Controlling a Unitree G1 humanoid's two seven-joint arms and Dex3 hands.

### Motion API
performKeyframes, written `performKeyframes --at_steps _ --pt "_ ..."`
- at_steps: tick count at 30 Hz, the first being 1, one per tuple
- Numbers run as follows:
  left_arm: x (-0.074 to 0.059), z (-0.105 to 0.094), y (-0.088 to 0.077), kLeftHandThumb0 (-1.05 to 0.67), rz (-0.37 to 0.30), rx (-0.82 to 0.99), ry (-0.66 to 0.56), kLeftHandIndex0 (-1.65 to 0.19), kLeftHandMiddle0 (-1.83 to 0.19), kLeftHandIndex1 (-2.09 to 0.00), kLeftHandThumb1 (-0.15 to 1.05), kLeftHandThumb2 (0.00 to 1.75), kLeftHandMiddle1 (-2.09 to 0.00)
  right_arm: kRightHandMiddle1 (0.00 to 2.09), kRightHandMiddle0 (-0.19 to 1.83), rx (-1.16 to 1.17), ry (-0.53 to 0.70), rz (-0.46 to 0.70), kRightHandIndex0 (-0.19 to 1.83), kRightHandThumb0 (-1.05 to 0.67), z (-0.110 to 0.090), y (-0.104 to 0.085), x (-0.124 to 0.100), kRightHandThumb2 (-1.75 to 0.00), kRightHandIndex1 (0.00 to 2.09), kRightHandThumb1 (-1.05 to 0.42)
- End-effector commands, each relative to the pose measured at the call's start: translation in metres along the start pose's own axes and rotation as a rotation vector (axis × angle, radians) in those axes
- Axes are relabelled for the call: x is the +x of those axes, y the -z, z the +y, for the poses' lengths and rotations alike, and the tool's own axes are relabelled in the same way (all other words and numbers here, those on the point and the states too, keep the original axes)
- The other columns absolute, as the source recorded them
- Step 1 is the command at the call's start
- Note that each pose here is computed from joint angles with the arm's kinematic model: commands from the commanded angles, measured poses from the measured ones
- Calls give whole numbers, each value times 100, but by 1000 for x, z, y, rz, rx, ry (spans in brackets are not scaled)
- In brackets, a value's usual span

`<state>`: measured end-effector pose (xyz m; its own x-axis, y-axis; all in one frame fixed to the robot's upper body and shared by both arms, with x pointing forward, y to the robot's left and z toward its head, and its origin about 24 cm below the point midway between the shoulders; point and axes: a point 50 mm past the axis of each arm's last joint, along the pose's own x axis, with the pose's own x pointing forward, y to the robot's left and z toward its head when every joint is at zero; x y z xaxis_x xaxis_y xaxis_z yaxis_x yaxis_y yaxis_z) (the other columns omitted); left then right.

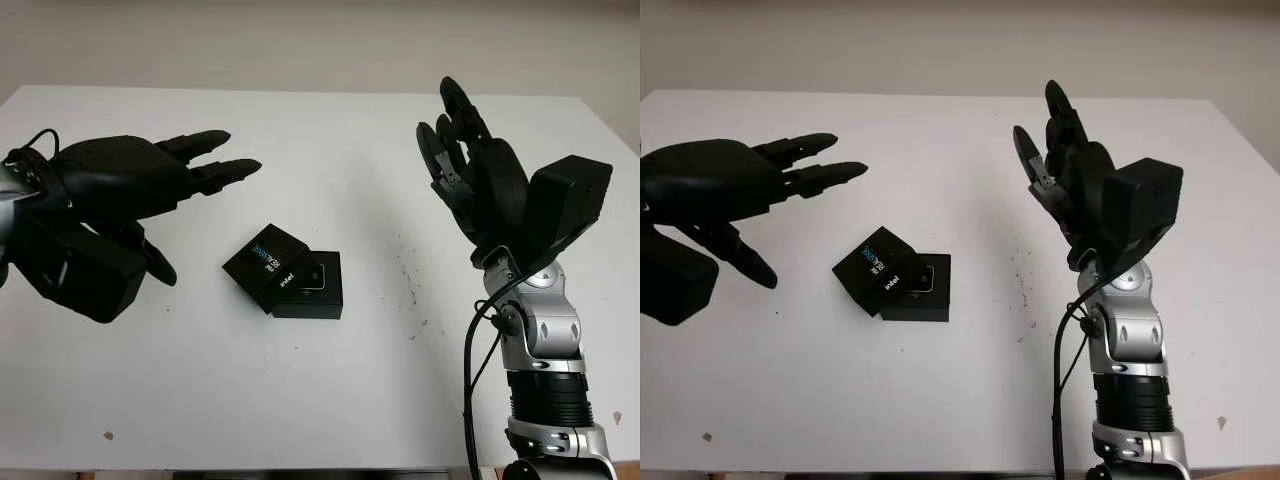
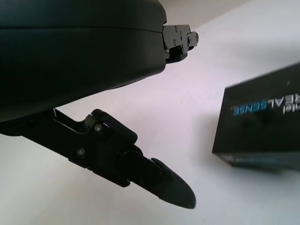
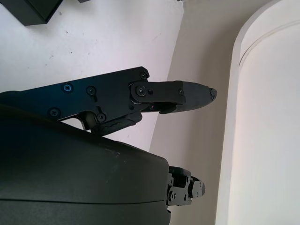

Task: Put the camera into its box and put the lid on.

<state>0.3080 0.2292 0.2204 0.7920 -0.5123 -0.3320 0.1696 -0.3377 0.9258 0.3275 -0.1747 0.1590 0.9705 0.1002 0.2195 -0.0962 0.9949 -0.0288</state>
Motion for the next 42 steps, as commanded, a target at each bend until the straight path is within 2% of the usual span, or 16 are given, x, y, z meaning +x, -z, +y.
performKeyframes --at_steps 1,8,13,19,26,42 --pt "5 -3 -2 -53 -8 23 0 15 6 -5 77 5 -7 11 -10 -8 4 -24 -17 -55 -3 -6 1 -33 1 -105" --pt "22 -15 -5 -55 -35 8 -27 16 4 -5 76 5 -7 11 -9 -19 -1 -11 -15 -54 -2 0 -2 -33 3 -105" --pt "36 -25 -6 -55 -85 -130 -76 12 1 -7 78 6 -7 10 -10 -29 2 -6 -17 -55 -1 0 -2 -34 3 -105" --pt "44 -28 -10 -52 -124 -246 -104 11 1 -6 81 7 -7 10 -9 -37 -5 -4 -15 -53 -1 1 -3 -33 4 -105" --pt "47 -29 -15 -56 -163 -263 -106 13 2 -5 83 6 -5 9 -10 -51 -9 1 -15 -54 -1 2 -4 -34 4 -105" --pt "48 -35 -24 -45 -198 -340 -72 4 1 -8 82 5 -6 9 -8 -70 -7 -5 -14 -55 -3 1 -4 -33 6 -105"
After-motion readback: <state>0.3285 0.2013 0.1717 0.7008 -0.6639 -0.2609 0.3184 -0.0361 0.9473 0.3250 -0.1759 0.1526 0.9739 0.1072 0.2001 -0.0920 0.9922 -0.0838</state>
